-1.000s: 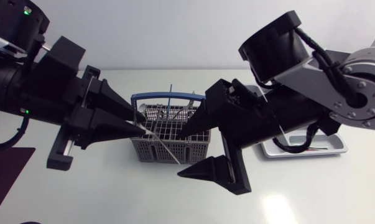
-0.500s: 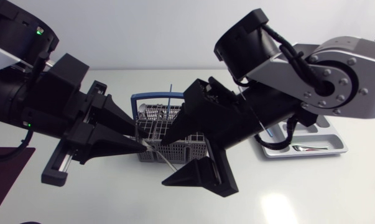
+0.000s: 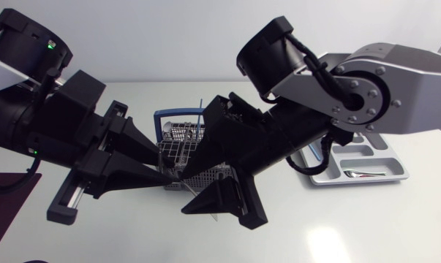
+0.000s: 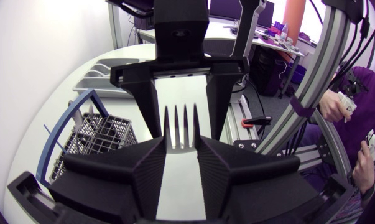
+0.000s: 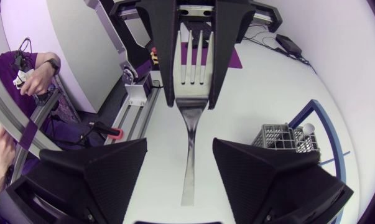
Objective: Unload the cutlery basket into the drawer organizer.
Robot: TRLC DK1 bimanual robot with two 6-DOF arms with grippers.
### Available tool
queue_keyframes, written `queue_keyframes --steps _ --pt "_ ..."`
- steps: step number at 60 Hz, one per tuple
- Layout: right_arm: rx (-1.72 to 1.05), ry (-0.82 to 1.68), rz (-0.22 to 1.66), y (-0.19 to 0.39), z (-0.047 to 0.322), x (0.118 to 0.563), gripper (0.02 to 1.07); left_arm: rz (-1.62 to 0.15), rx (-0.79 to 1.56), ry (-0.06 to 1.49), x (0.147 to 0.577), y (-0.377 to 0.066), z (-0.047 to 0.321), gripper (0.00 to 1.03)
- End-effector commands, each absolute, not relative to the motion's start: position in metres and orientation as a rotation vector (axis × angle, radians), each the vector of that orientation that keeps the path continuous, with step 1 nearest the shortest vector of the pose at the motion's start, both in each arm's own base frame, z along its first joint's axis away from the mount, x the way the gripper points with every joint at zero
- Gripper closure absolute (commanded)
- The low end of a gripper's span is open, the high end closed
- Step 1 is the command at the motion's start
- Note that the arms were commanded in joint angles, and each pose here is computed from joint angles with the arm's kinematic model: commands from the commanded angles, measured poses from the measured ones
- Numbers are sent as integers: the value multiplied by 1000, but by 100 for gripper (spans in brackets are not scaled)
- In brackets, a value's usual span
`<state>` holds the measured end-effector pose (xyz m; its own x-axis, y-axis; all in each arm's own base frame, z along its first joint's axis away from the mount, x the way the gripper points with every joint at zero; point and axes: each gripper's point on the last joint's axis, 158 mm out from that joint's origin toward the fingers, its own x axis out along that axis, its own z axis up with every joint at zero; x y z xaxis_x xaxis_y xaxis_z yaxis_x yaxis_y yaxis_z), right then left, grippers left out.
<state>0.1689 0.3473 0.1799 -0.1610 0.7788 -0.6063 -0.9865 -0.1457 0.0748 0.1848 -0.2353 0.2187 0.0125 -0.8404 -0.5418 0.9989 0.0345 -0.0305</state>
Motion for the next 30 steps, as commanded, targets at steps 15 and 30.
queue_keyframes --steps 15,30 --pt "-487 555 1687 352 184 166 66 -1528 401 478 178 -235 218 97" --pt "-487 557 1687 353 184 167 78 -1531 398 482 177 -235 219 97"
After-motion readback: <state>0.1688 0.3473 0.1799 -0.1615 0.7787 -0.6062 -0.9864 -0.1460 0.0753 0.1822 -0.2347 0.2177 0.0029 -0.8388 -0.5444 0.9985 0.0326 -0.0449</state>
